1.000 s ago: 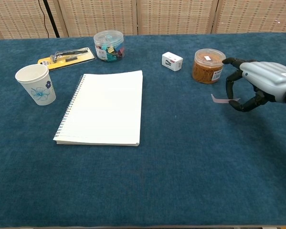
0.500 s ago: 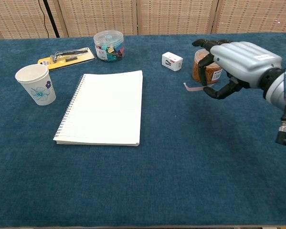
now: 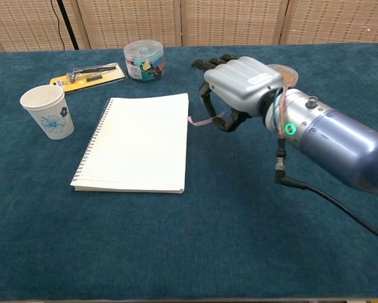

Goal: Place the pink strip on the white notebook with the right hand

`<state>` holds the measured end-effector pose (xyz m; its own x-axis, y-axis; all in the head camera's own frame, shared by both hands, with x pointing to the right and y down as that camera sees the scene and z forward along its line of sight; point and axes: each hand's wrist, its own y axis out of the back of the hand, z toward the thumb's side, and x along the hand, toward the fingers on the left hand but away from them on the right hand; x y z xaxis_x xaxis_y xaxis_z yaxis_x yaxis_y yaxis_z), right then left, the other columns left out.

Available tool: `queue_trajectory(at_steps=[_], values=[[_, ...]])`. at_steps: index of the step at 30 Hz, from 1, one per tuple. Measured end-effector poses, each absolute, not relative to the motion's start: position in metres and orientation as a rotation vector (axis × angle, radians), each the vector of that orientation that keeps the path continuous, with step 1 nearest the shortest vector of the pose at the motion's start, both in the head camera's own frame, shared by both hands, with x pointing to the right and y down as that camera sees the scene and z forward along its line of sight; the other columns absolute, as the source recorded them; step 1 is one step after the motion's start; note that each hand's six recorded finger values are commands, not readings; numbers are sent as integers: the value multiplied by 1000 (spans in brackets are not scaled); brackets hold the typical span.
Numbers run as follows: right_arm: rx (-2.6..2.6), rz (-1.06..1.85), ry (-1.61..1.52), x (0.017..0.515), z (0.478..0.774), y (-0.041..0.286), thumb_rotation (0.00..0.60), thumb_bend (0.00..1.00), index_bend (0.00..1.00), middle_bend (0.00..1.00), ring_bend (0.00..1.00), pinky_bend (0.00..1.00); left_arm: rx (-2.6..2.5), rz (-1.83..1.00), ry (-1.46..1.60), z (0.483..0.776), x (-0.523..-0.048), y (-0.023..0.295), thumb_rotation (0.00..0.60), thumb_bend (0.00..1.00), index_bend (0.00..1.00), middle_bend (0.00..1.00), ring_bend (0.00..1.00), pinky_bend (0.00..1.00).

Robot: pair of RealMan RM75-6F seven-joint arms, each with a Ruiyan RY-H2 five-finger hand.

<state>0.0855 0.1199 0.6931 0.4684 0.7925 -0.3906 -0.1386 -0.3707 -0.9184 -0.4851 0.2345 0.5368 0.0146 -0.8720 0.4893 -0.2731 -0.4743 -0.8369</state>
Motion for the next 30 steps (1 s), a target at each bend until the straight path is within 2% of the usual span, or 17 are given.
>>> queue_trajectory(at_steps=[11, 16, 30], values=[[-1680, 1019, -547, 25, 692, 133, 600, 533, 627, 0, 0, 0, -1782, -1490, 1179, 537, -488, 232, 600, 0, 0, 0, 0, 0], [-1666, 996, -506, 16, 699, 144, 600, 534, 629, 0, 0, 0, -1784, -1488, 1188, 536, -490, 232, 600, 0, 0, 0, 0, 0], [-1766, 792, -477, -1, 695, 165, 600, 533, 617, 0, 0, 0, -1795, -1484, 1190, 535, -491, 233, 600, 0, 0, 0, 0, 0]])
